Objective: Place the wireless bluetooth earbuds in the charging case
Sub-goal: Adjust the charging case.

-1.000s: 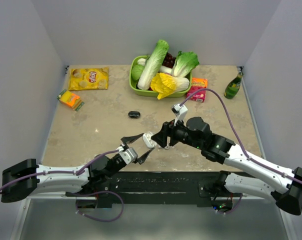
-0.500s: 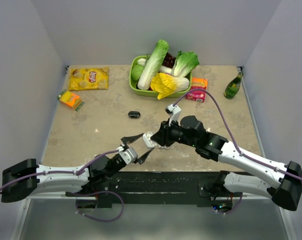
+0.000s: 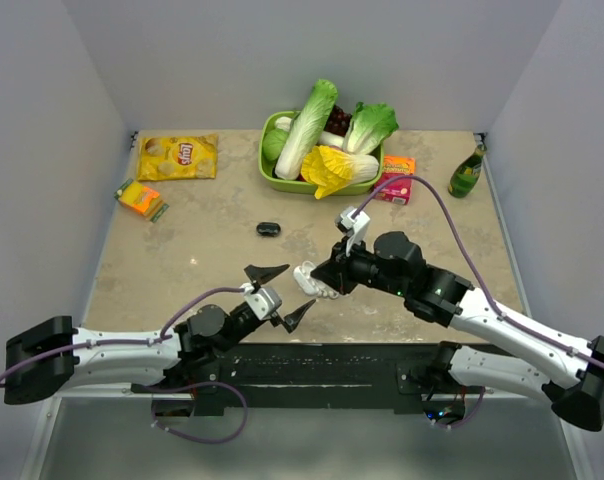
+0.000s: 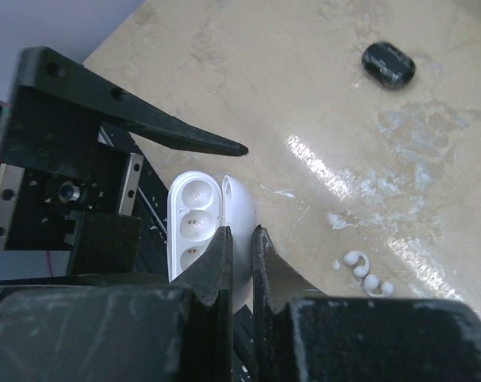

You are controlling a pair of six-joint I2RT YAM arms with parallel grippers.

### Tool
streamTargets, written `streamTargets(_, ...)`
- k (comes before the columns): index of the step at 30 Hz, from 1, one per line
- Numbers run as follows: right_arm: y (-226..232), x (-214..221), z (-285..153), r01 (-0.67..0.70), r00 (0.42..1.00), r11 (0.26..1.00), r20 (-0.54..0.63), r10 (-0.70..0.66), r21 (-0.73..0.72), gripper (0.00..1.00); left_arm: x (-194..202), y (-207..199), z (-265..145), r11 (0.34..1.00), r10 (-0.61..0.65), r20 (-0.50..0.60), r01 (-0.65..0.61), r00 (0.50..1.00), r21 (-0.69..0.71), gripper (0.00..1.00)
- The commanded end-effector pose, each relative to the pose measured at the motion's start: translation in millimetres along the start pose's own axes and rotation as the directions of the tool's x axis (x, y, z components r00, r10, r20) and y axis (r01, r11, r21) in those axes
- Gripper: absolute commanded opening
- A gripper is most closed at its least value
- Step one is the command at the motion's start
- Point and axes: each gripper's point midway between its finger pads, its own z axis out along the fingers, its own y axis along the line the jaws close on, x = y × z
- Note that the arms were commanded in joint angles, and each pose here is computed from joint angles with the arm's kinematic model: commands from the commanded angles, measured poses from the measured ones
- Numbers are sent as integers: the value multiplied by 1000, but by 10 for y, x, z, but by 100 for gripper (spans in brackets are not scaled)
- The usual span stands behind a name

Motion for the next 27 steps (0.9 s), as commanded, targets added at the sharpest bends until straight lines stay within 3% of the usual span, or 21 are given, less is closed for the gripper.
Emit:
streamTargets(1, 157, -338, -183, 174, 984, 983, 49, -171, -55, 0, -51, 10, 67, 995, -101, -20, 101, 995, -12, 100)
streamTargets(5, 132, -450, -304, 239, 969, 971, 68, -237, -19, 0, -41, -50, 62, 984, -174, -53, 176, 983, 36, 100)
streamTargets(11, 148, -527, -518, 425, 900, 904, 84, -428, 51, 0, -337, -362, -47, 906, -307, -38, 304, 951, 295, 99)
streamTargets(12, 181, -571, -564, 461, 882, 886, 86, -464, 48, 0, -437, -467, -73, 877, -318, -38, 309, 947, 368, 99)
streamTargets(18, 371, -424, -596, 533, 846, 845, 44, -531, -50, 0, -693, -659, -81, 795, -330, -89, 327, 940, 511, 96)
streamTargets(27, 454, -316, -559, 537, 843, 837, 15, -538, -106, 0, -644, -703, 2, 765, -297, -147, 327, 944, 555, 71)
